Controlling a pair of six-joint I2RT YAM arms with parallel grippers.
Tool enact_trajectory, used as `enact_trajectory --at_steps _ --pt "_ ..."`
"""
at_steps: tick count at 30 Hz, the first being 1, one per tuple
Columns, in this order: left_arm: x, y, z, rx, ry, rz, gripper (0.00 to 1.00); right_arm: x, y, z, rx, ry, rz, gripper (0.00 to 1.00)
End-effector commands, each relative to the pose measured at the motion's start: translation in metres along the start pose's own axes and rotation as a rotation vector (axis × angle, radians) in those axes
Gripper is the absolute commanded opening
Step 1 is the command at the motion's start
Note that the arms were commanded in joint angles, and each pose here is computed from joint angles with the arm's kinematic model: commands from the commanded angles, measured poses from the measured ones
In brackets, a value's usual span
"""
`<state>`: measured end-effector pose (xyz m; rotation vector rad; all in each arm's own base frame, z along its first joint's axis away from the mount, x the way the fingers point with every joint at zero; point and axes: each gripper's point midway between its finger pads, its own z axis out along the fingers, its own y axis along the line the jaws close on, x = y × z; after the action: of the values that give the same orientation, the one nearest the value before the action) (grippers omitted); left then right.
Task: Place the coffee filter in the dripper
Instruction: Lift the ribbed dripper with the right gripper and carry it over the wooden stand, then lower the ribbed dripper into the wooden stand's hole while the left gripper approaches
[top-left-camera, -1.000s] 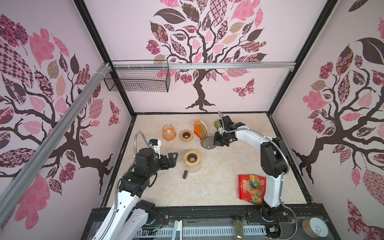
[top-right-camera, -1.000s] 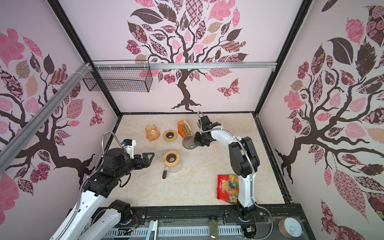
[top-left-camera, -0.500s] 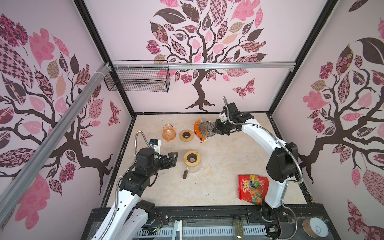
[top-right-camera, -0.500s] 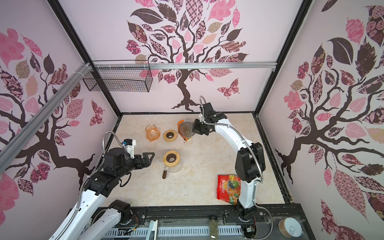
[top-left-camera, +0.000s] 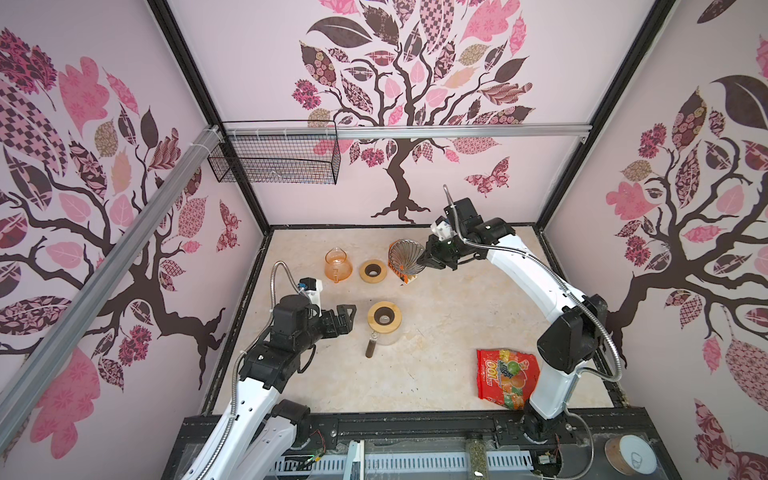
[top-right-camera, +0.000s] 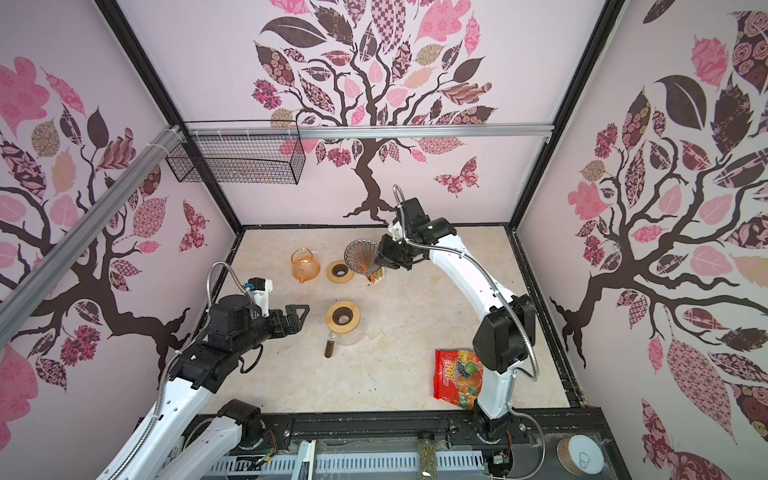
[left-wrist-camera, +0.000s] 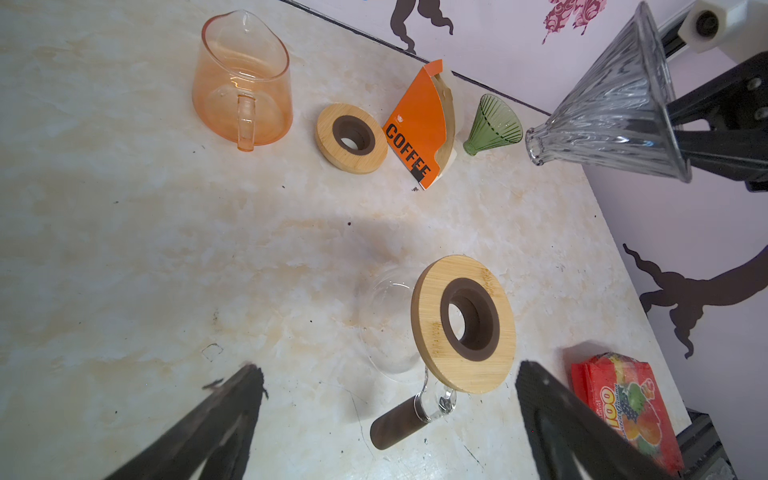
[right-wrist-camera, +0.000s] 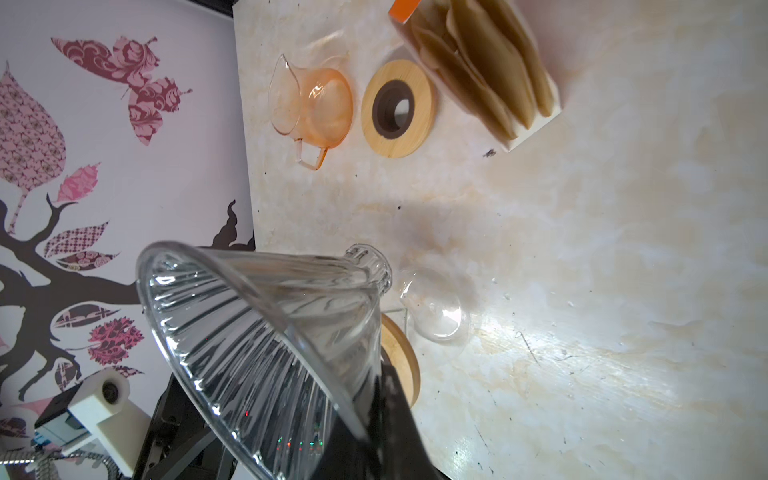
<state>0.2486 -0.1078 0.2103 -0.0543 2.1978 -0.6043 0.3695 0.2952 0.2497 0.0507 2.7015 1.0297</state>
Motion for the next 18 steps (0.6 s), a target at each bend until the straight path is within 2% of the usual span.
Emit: enact_trajectory --at_steps 1,4,8,18 --pt "-0.001 -0.007 -0.001 0.036 -0.002 0.014 0.98 0.033 0.035 -0.018 -0.048 0.042 -0.086 0.02" --pt "-0.002 -0.025 -0.004 0.128 0.011 0.024 0.98 0.054 0.04 -0.006 -0.051 0.089 -0.099 0.02" --pt "0.0 -0.063 -0.014 0.345 0.036 0.076 0.98 0.086 0.038 0.012 -0.053 0.161 -0.093 0.02" --pt "-0.001 -0.093 -0.038 0.518 0.029 0.141 0.98 0.099 0.029 0.024 -0.029 0.203 -0.082 0.01"
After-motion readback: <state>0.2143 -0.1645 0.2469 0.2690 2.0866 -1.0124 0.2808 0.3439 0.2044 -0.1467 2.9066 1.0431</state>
